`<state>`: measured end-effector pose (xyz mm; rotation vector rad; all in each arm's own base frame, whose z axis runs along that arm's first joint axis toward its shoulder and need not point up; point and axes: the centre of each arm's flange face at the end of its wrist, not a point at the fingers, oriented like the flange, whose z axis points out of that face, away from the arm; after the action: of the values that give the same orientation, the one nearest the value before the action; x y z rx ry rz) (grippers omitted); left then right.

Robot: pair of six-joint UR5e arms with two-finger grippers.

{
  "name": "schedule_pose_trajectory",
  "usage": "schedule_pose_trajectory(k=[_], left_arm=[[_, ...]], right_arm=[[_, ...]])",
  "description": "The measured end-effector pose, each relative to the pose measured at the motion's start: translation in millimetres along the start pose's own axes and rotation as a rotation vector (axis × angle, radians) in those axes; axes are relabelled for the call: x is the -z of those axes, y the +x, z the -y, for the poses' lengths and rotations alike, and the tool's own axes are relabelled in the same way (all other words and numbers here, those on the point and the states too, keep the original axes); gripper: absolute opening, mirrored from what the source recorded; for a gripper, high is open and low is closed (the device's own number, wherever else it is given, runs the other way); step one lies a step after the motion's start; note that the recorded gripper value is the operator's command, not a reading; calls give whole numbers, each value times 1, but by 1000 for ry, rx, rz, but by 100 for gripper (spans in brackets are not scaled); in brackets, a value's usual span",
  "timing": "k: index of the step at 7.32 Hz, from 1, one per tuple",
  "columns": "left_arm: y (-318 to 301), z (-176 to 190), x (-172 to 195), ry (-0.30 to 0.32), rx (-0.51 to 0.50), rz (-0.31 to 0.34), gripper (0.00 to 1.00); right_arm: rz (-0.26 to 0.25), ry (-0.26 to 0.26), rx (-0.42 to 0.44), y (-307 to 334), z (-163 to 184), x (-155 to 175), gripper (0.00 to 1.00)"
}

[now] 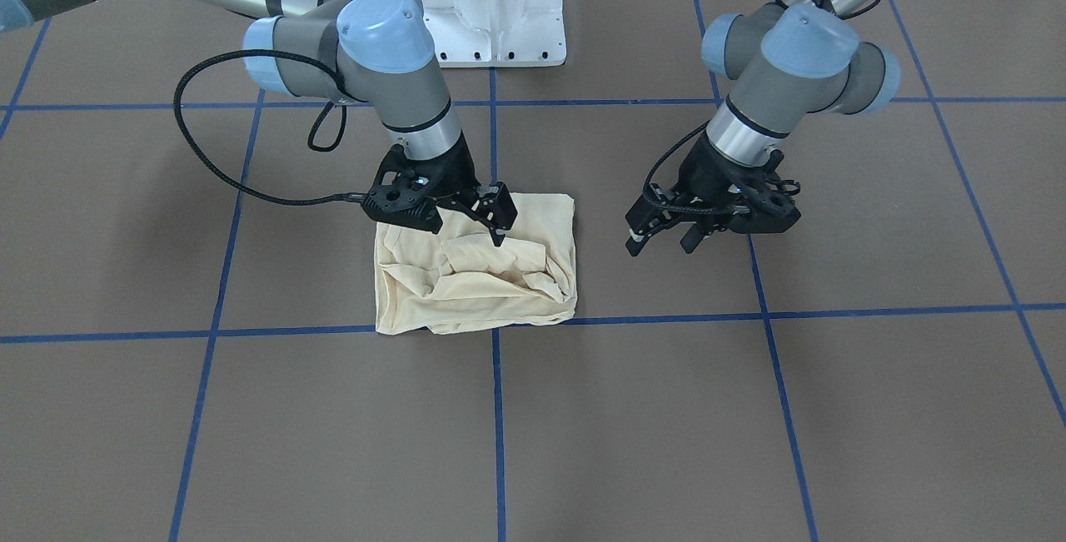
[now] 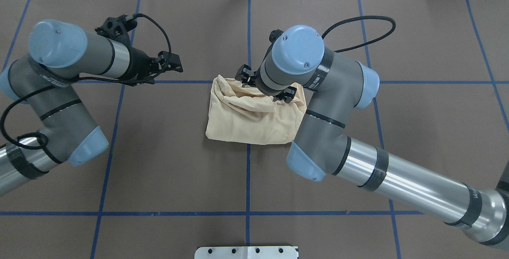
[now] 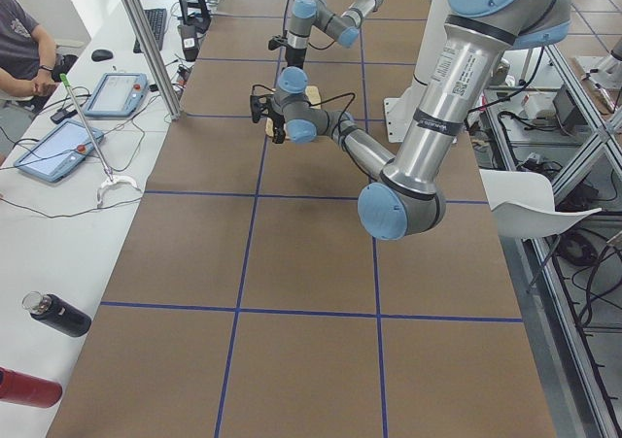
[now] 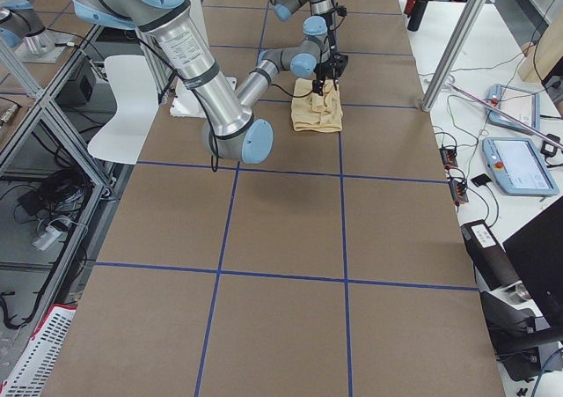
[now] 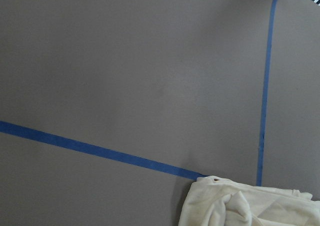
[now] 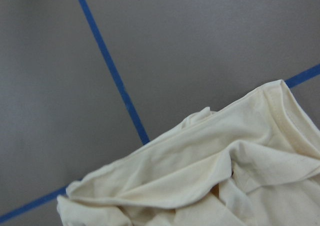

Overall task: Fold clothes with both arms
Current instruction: 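Open both grippers, withdraw the left arm while the right gripper presses the fold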

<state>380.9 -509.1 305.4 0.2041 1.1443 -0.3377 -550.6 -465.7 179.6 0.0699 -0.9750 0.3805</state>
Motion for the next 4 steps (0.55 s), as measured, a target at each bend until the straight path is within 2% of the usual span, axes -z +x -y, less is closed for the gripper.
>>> schedule_pose_trajectory(k=[2, 4], left_arm=[[-40, 12, 33, 28, -50, 48, 100], [-65, 16, 48, 41, -84, 75, 100]], right_arm=[[-42, 7, 180, -2, -51, -20, 99], [-93, 12, 333, -3, -62, -38, 99]])
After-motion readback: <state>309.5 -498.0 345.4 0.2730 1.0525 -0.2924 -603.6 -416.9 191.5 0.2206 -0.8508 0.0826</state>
